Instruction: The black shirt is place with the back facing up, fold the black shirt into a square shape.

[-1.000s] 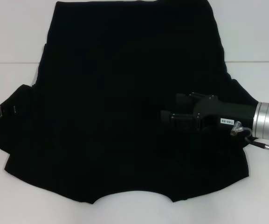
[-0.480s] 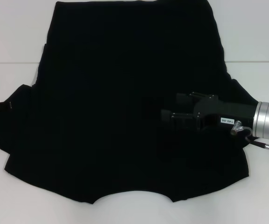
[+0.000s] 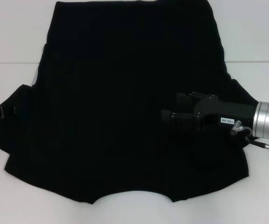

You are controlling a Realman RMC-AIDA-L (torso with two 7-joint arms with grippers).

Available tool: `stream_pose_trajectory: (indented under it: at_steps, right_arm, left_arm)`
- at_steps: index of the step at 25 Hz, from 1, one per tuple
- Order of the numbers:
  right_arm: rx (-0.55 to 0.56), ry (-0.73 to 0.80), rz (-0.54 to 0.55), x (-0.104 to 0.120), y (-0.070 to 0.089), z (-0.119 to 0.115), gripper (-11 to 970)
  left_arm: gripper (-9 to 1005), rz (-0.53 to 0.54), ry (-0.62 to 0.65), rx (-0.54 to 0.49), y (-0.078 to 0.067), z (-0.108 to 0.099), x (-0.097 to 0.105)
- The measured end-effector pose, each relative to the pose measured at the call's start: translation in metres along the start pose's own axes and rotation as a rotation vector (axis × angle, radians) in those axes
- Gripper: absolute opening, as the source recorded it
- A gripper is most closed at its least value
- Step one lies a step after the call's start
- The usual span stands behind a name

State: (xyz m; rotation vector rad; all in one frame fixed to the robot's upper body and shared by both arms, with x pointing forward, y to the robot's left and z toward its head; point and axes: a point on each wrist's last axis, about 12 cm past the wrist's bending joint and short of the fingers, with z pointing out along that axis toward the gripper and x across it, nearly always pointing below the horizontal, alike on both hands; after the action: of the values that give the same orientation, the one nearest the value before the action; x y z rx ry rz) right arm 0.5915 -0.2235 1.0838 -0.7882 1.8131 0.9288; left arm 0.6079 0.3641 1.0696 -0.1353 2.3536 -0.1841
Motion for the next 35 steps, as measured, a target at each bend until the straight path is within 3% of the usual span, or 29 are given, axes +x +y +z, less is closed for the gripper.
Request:
stream_pose_trajectory:
  at_steps: [35]
  right_arm:
    - [0.007,-0.01,-0.002,-0.003,-0.002,-0.002,914]
  left_arm:
    - [685,0.055,0.023,0.029,-0.011,0.001,-0.003]
